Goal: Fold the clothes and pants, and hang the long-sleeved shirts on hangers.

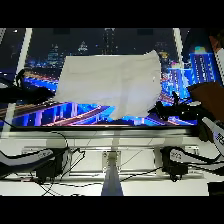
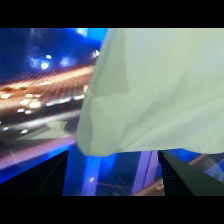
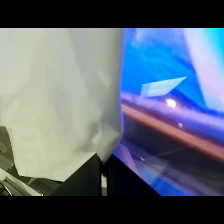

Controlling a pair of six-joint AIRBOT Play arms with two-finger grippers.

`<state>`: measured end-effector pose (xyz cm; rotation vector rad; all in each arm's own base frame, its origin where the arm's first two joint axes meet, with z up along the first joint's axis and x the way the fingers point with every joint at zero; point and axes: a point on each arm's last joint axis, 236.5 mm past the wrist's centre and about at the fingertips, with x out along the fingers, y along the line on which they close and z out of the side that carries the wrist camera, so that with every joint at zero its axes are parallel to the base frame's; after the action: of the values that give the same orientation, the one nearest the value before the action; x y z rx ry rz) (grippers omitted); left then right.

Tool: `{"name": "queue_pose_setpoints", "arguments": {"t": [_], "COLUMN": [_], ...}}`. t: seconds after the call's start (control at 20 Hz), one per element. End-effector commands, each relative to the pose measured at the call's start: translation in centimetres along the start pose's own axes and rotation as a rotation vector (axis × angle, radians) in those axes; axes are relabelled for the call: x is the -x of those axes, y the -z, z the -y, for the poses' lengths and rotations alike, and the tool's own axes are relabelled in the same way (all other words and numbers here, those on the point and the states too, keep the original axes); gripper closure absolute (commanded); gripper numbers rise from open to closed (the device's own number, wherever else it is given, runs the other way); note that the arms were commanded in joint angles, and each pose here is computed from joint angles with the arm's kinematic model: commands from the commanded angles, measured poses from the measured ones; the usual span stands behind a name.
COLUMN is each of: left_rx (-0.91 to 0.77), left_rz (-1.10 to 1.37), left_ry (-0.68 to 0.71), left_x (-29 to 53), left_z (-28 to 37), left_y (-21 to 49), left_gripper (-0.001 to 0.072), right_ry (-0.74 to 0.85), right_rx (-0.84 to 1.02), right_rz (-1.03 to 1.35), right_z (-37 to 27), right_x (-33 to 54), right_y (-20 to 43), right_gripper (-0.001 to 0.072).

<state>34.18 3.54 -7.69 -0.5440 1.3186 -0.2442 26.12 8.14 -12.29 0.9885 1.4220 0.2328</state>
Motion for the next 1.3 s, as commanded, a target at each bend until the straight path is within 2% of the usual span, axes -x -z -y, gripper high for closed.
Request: {"name": "queue_pose_setpoints", "arguments": {"t": [0.0, 0.35, 0.65, 0.8, 0.85, 1.2, 1.25], "left_rx": [-0.026, -0.057, -0.03, -0.041, -0.049, -0.095, -0.089], "left_rz": [-0.019, -0.066, -0.019, -0.093, -0.125, -0.062, -0.066], "left_ry": [0.013, -0.001, 0.006, 0.04, 0.05, -0.092, -0.09], "left_x": [-1.8, -3.4, -0.6, -1.4, -1.9, 0.3, 0.3], "left_z": [1.3, 1.5, 0.9, 1.9, 2.4, -1.6, -1.7], "left_y": [0.0, 0.6, -1.6, 0.0, 0.6, -2.2, -2.1], "left_gripper": [0.0103, 0.0105, 0.0105, 0.0105, 0.0127, 0.0131, 0.0156], "right_ry": [-0.017, -0.029, -0.025, -0.023, -0.023, -0.024, -0.024], "right_rx": [0.063, 0.136, 0.138, 0.14, 0.14, 0.14, 0.139], "right_rz": [0.052, 0.121, 0.12, 0.12, 0.12, 0.119, 0.119], "right_z": [-0.6, -2.9, -2.8, -2.7, -2.7, -2.7, -2.7], "right_x": [0.2, 2.0, 2.0, 2.0, 2.0, 2.0, 2.0], "right_y": [-1.4, -4.4, -4.4, -4.4, -4.4, -4.3, -4.3], "right_gripper": [0.07, 0.07, 0.07, 0.07, 0.07, 0.07, 0.07]}}
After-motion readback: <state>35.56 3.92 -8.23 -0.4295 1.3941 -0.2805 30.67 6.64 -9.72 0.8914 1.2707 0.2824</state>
